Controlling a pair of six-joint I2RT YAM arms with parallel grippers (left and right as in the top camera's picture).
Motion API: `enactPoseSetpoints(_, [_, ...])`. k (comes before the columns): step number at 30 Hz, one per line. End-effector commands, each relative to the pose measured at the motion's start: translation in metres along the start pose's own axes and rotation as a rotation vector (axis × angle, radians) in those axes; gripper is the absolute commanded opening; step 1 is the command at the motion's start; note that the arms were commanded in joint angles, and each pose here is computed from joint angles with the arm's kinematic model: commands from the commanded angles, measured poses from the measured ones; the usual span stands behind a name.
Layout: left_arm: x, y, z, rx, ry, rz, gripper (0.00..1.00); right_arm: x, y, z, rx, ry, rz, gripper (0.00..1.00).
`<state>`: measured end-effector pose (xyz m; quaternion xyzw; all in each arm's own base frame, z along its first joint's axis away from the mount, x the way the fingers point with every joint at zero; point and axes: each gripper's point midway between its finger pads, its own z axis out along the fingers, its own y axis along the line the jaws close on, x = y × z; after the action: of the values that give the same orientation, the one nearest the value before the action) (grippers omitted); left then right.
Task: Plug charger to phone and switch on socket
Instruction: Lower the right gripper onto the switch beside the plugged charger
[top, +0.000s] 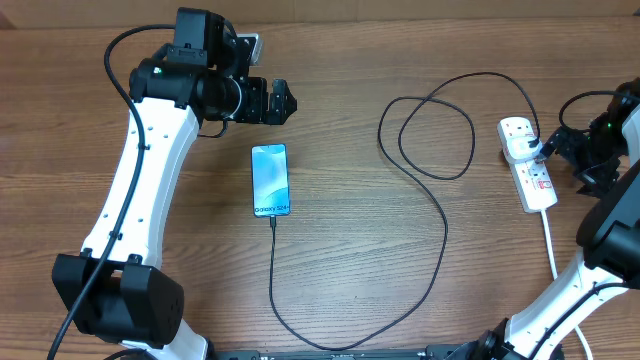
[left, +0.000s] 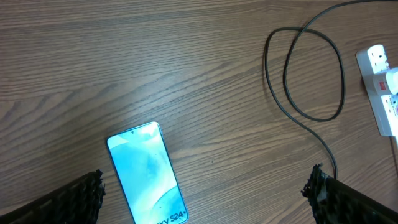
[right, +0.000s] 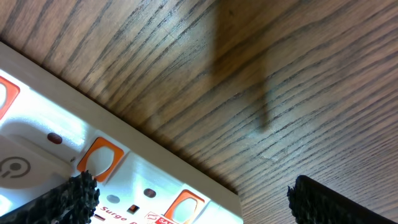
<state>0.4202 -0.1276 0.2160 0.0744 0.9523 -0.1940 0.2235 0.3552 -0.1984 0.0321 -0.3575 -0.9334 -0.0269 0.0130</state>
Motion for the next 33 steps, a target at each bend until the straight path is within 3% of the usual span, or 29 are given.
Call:
enactPoseSetpoints(1, [-0.005, -0.007, -0.013, 0.000, -0.034, 0.040, 1.00, 0.000, 0.001, 0.002, -0.010, 0.004, -0.002, 1.00])
enactPoseSetpoints(33, [-0.003, -0.007, -0.013, -0.001, -0.023, 0.045, 1.00, 0.005, -0.001, 0.014, -0.005, 0.027, 0.000, 1.00])
